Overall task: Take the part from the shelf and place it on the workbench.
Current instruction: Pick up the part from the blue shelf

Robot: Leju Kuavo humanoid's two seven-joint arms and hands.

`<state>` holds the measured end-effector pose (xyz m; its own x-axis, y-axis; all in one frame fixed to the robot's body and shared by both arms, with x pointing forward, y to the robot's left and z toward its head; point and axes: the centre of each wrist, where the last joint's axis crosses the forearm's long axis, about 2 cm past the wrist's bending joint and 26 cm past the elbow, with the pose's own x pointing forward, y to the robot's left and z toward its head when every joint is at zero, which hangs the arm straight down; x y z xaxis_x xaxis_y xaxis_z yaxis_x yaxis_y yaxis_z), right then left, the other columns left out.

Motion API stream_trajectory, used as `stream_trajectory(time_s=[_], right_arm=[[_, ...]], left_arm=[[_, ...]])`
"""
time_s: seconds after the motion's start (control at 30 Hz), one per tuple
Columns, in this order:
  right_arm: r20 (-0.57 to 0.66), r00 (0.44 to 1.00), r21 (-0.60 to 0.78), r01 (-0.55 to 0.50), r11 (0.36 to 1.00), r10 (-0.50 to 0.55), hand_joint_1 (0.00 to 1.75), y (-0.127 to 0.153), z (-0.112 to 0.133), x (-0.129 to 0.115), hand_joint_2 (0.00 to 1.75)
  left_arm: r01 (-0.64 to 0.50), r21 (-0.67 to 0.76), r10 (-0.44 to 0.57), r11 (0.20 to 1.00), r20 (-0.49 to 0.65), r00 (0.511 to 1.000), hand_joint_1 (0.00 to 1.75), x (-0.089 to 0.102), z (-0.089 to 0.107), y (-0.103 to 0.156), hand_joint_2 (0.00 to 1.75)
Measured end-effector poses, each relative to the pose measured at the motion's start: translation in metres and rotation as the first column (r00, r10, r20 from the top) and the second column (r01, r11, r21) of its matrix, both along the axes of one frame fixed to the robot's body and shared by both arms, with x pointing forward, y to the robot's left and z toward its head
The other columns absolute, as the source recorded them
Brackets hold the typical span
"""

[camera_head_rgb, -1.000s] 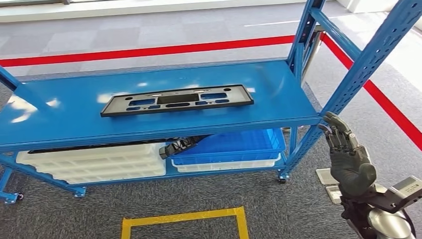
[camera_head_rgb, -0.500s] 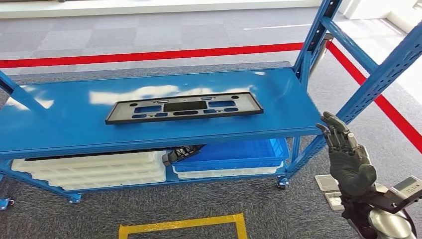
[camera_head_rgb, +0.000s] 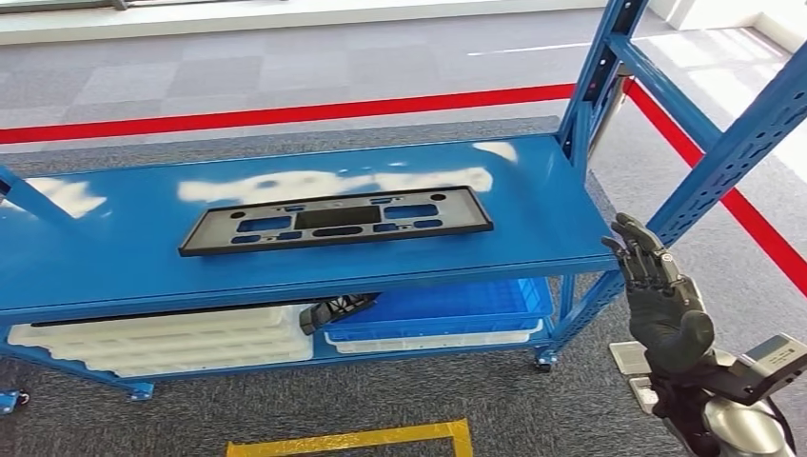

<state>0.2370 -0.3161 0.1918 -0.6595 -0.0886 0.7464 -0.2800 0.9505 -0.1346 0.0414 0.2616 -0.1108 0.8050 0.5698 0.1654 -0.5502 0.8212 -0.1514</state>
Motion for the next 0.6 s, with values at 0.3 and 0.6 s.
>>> stream_trajectory(time_s=[0.3, 0.6], right_arm=[[-0.003, 1.000, -0.002, 0.000, 1.000, 0.000, 0.00, 0.0013, 0.0000, 0.0001, 0.00], [-0.010, 0.999, -0.035, 0.040, 0.999, -0.040, 0.00, -0.0008, 0.0009, 0.0001, 0.00]], left_arm=[[0.004, -0.001, -0.004, 1.000, -0.004, 1.000, 0.00, -0.0026, -0.0003, 0.0003, 0.00], [0.004, -0.001, -0.004, 1.000, -0.001, 1.000, 0.00, -0.0023, -0.0002, -0.0005, 0.00]])
